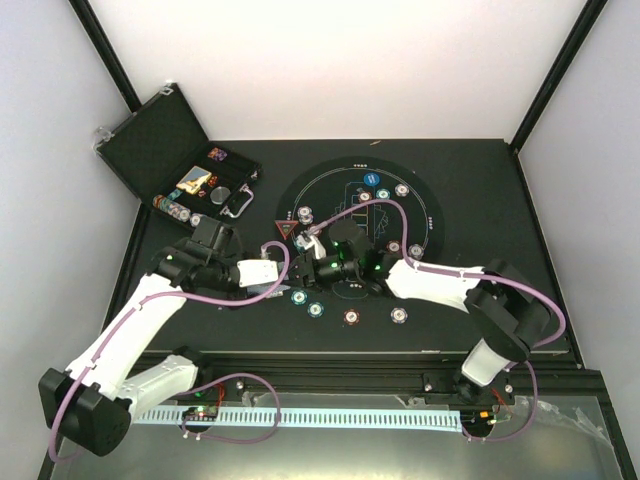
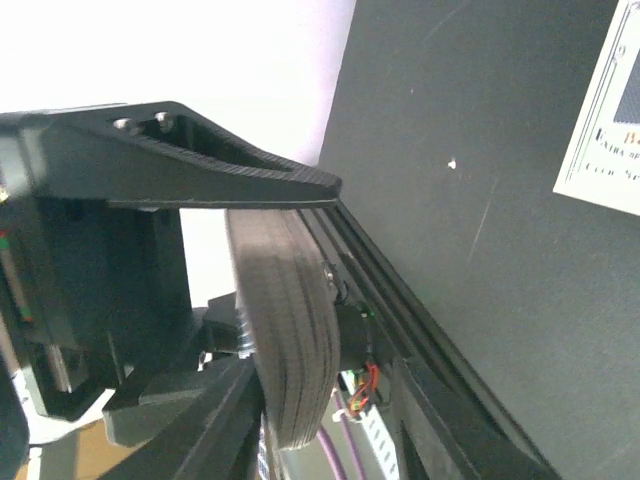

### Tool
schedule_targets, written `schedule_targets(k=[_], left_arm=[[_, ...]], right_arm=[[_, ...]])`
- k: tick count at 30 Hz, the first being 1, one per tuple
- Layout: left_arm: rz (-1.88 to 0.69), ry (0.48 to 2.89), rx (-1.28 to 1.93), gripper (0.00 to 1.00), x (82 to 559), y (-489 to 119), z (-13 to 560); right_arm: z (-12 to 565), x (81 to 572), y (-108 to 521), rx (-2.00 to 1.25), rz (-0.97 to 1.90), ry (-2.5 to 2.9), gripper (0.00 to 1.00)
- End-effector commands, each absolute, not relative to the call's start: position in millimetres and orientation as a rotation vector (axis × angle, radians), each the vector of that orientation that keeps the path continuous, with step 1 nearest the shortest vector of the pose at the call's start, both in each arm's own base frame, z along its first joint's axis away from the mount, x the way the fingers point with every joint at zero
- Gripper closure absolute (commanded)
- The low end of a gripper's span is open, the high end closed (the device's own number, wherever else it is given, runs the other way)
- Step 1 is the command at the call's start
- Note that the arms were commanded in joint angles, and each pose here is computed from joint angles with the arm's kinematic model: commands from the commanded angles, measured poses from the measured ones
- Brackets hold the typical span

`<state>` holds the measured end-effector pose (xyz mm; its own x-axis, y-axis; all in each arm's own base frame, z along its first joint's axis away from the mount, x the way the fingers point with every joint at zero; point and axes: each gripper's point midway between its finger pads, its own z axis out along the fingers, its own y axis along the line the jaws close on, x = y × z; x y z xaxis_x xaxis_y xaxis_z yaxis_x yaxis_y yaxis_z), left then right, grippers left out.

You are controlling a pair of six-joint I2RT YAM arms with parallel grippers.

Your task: Distribute texas hold em gaming equipment

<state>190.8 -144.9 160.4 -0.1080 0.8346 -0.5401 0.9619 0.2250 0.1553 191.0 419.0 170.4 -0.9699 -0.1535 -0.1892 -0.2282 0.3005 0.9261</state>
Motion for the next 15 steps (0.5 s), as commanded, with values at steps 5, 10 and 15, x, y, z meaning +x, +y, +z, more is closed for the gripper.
schedule_targets(k=[5, 10, 15], left_arm=[[-0.310, 2.015, 1.634, 0.98, 194, -143, 154], [-0.315, 2.036, 1.628, 0.98, 195, -143, 151], [-0.305, 2.058, 1.632, 0.98, 194, -141, 147]], right_arm=[[180, 192, 403, -0.338, 1.696, 2.471, 0.82], [184, 189, 401, -0.343, 1.711, 2.457, 0.93], [199, 185, 404, -0.350, 1.832, 2.382, 0.99]])
